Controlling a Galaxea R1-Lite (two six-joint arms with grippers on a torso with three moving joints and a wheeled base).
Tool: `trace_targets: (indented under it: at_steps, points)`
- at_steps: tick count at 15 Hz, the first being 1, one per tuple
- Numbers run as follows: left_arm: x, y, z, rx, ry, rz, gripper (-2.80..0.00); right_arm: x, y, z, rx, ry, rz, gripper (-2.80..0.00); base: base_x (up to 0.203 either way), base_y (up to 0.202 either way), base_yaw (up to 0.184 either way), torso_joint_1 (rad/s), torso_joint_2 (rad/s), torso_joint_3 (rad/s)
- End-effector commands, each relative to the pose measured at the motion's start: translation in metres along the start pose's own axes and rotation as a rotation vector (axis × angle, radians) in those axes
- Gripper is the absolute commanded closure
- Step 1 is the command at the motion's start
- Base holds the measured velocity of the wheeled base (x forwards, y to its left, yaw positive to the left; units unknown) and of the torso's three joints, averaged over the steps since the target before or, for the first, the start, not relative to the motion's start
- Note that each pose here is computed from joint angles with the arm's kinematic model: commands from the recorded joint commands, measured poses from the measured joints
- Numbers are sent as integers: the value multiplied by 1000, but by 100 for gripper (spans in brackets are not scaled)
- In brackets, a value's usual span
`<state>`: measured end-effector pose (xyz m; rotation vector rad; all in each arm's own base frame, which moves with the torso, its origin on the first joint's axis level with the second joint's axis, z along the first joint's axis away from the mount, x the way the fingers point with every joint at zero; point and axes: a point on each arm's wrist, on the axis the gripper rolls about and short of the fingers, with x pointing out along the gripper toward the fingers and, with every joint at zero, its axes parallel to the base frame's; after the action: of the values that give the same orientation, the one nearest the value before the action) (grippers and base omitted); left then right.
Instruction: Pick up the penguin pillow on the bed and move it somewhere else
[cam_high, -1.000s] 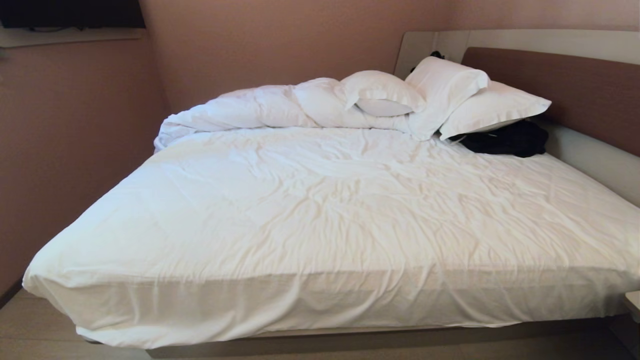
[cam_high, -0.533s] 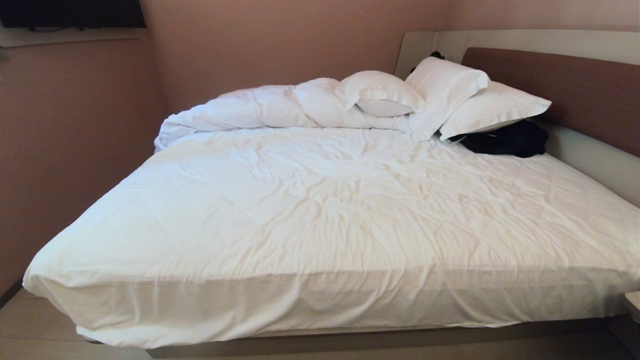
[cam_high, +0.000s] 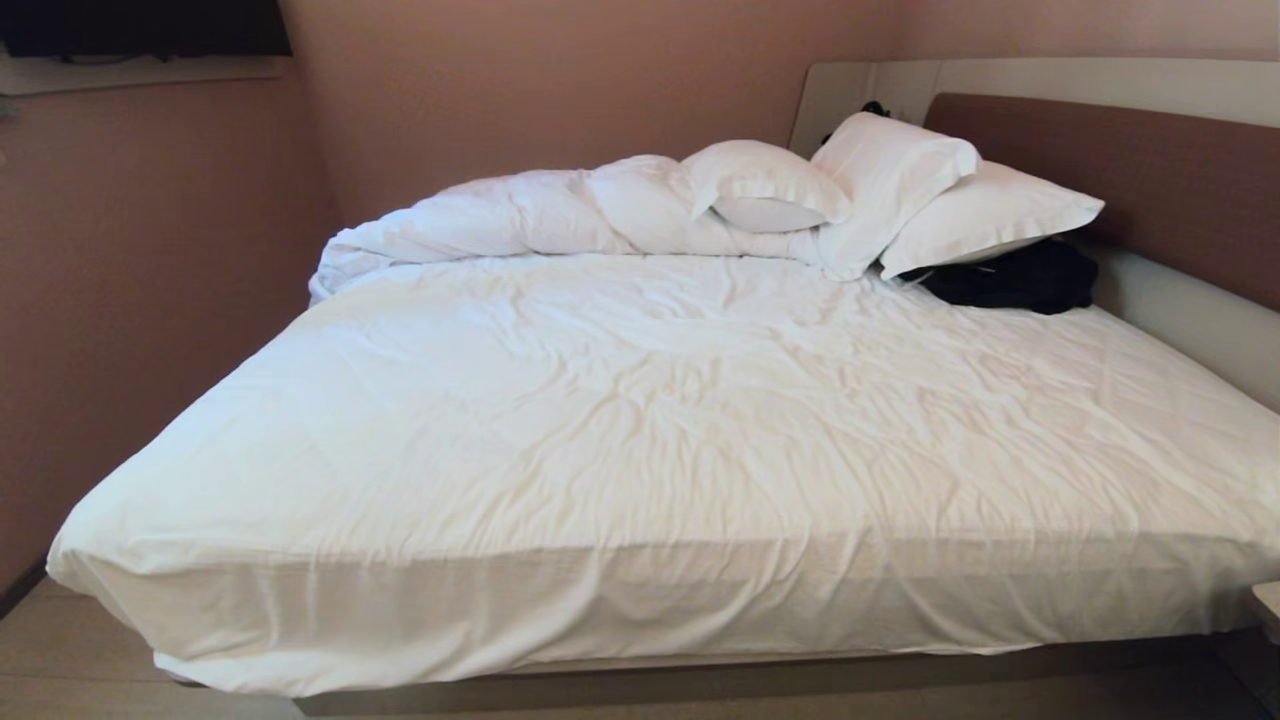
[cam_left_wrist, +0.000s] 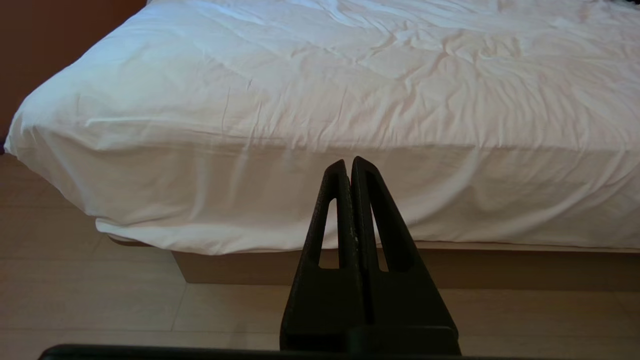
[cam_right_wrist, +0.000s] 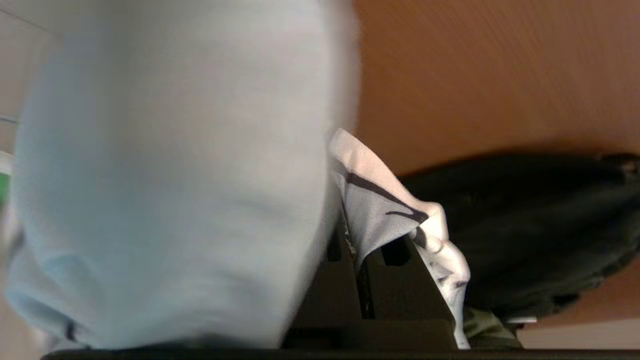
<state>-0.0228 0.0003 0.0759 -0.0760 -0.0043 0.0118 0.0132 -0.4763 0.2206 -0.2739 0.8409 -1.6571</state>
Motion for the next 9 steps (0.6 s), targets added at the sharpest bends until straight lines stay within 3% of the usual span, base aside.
trace_targets:
  at_steps: [1,9]
  points:
    - [0,0,-1,-1,2,1,0,9,12,-6,-12,26,-11,0,0,0,0,0,0,0]
    - [0,0,-1,-1,2,1,0,31,33,-22,-23,52,-8,0,0,0,0,0,0,0]
